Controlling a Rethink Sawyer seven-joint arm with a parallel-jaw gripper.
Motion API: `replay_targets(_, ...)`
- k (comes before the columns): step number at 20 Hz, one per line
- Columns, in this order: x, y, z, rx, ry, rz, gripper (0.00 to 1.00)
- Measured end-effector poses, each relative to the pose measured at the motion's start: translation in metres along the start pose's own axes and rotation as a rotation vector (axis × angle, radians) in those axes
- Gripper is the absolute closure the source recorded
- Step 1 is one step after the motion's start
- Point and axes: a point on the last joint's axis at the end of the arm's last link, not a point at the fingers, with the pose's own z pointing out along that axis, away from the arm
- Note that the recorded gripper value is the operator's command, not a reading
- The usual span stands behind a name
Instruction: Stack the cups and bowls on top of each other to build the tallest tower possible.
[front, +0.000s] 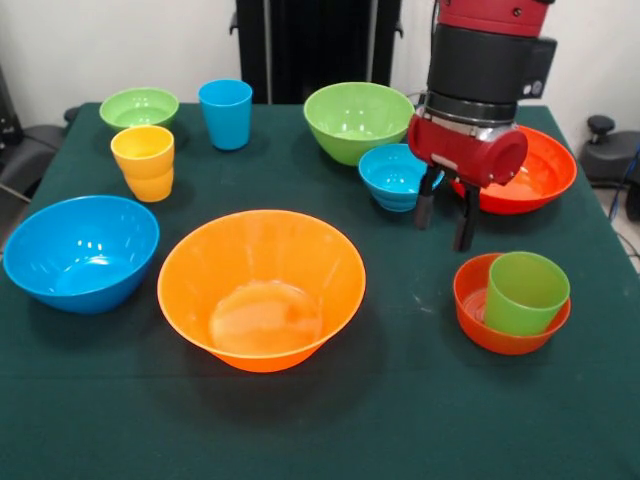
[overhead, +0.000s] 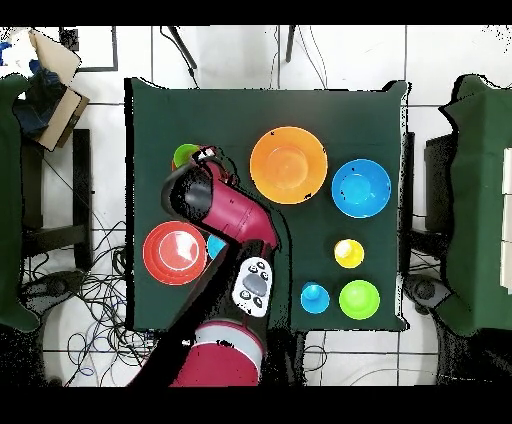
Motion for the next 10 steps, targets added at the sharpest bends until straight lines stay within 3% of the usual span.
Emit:
replay_targets(4, -0.004, -0.020, -0.012, 0.022, 0.022, -0.002, 0.00)
replay_targets(10, -0.025, -0.063, -0.029, 0.063, 0.058, 0.039, 0.00)
